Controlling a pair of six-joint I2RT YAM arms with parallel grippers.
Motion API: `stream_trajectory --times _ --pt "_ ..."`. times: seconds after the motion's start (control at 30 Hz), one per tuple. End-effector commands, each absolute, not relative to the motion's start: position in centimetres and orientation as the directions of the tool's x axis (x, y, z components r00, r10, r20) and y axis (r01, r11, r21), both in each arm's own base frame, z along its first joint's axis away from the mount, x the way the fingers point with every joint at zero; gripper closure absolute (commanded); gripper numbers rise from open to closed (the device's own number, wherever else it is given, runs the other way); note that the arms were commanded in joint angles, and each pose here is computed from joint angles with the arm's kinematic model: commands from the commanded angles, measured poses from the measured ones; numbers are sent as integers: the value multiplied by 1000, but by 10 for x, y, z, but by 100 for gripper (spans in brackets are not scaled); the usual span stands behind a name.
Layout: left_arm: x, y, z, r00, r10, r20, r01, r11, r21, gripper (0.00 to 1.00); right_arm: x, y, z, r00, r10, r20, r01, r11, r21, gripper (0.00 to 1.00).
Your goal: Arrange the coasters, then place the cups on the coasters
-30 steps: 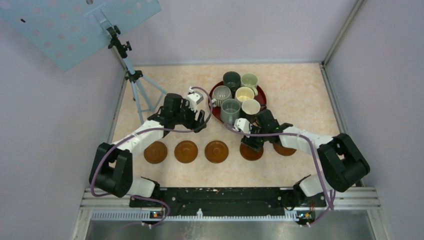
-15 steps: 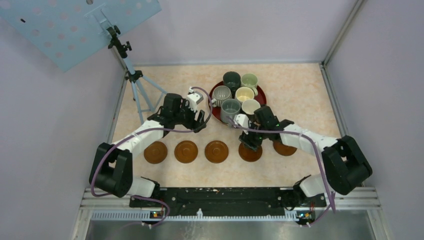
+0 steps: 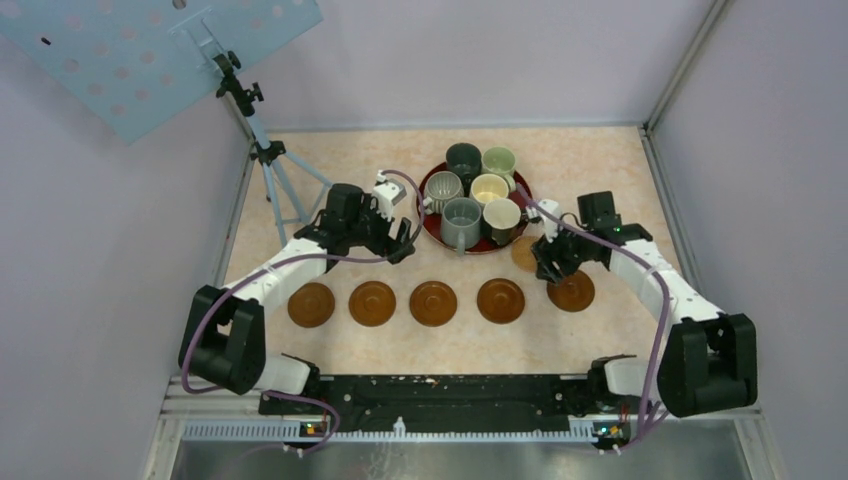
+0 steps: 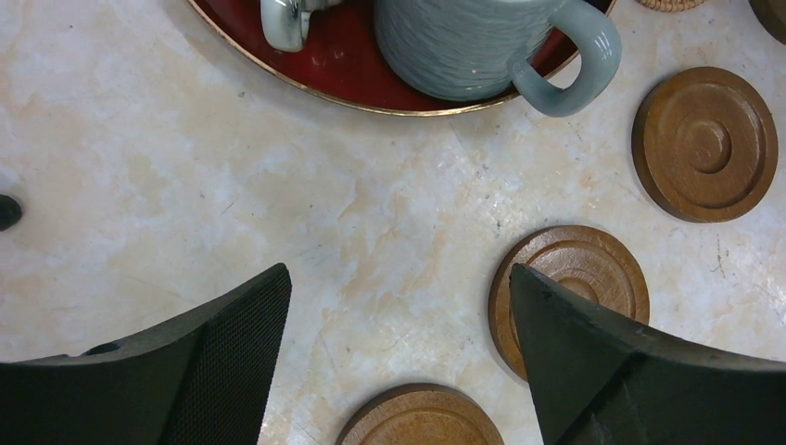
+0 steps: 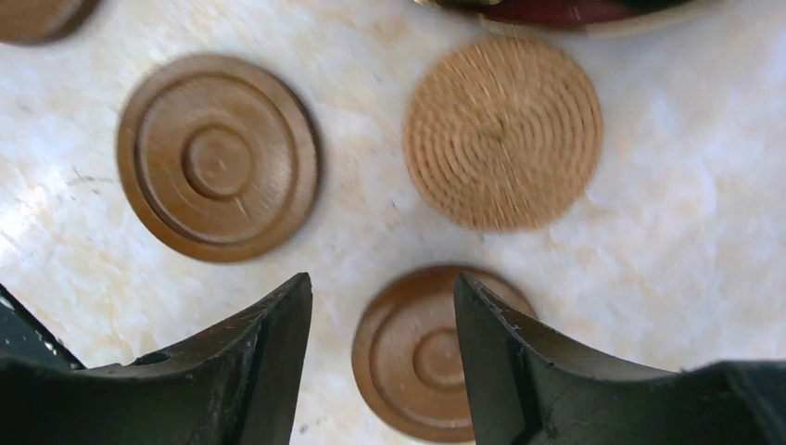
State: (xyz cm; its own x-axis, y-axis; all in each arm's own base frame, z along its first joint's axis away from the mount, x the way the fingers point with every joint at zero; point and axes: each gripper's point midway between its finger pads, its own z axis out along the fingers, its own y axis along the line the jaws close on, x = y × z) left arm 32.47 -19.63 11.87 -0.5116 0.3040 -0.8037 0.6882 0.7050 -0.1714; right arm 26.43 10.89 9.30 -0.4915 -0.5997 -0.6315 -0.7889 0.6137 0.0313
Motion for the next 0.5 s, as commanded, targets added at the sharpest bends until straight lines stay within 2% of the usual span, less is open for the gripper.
stream_trajectory --times 0.0,0.2,0.47 --pt "336 -203 140 -471 282 -836 706 688 -165 5 259 68 92 -583 -585 -564 -733 678 54 42" --pt "334 -201 139 -460 306 -834 719 680 -147 2 280 15 71 -680 -537 -499 -613 790 -14 42" --pt "338 -200 139 -452 314 -835 716 686 -130 2 298 0 53 -733 -531 -425 -574 818 -32 42"
